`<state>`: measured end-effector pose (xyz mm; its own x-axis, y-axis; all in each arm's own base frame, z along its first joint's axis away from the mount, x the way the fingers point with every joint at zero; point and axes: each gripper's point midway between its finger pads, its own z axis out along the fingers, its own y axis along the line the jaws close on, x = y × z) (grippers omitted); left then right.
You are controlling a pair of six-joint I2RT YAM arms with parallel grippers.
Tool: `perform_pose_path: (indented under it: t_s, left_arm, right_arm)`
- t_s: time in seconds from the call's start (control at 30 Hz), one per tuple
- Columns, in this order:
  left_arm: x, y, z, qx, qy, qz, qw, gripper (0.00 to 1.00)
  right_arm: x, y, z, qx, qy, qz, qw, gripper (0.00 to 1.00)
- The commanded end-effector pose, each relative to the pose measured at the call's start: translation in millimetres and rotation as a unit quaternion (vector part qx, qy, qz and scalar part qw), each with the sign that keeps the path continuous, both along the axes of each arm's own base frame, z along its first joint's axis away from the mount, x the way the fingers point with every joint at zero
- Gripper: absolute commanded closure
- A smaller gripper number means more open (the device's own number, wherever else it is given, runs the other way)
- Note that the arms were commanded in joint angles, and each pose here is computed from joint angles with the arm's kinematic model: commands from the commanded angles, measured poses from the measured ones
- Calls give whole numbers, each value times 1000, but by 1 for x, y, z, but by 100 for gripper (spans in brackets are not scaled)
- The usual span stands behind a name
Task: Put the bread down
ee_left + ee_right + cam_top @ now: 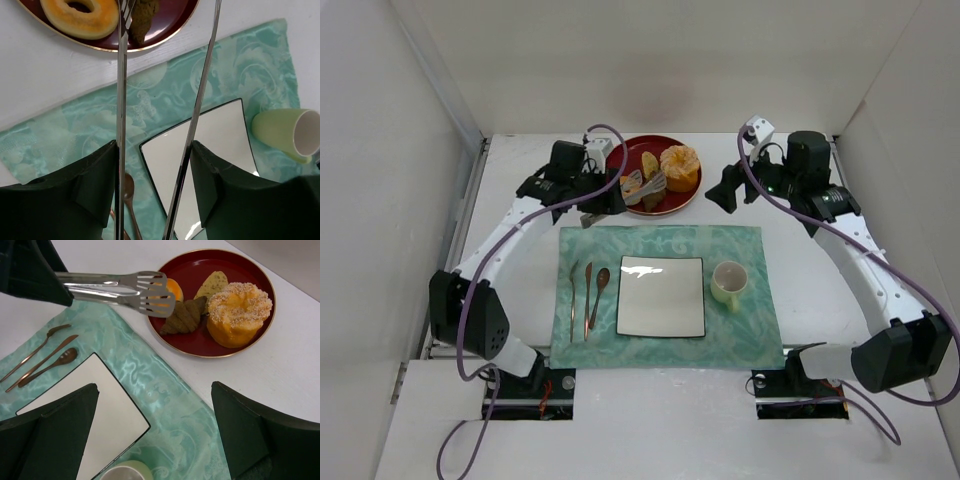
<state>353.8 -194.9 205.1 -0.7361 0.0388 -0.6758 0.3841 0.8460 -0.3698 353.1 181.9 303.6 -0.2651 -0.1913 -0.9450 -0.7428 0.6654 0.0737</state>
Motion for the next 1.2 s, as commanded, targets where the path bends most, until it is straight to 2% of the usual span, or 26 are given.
perform_pose_path:
  t_s: [0.0, 0.3, 0.6, 0.87, 1.17]
  left_arm:
    - [13, -9, 21, 27, -44, 5, 999, 48]
    - [35, -16, 1, 110, -50, 36, 992, 49]
    - [46, -7, -19, 158, -48, 51, 985, 49]
    - [50, -15, -32, 163, -40, 38, 985, 49]
    - [51, -26, -23, 149, -51, 22, 987, 50]
  right_arm:
    - [5, -4, 16, 1, -37, -7, 999, 0]
    - [5, -4, 16, 1, -37, -7, 999, 0]
    - [5, -6, 16, 5, -34, -9, 999, 0]
    - [5, -6, 16, 5, -34, -9, 999, 0]
    - [7, -5, 12, 4, -29, -9, 1000, 0]
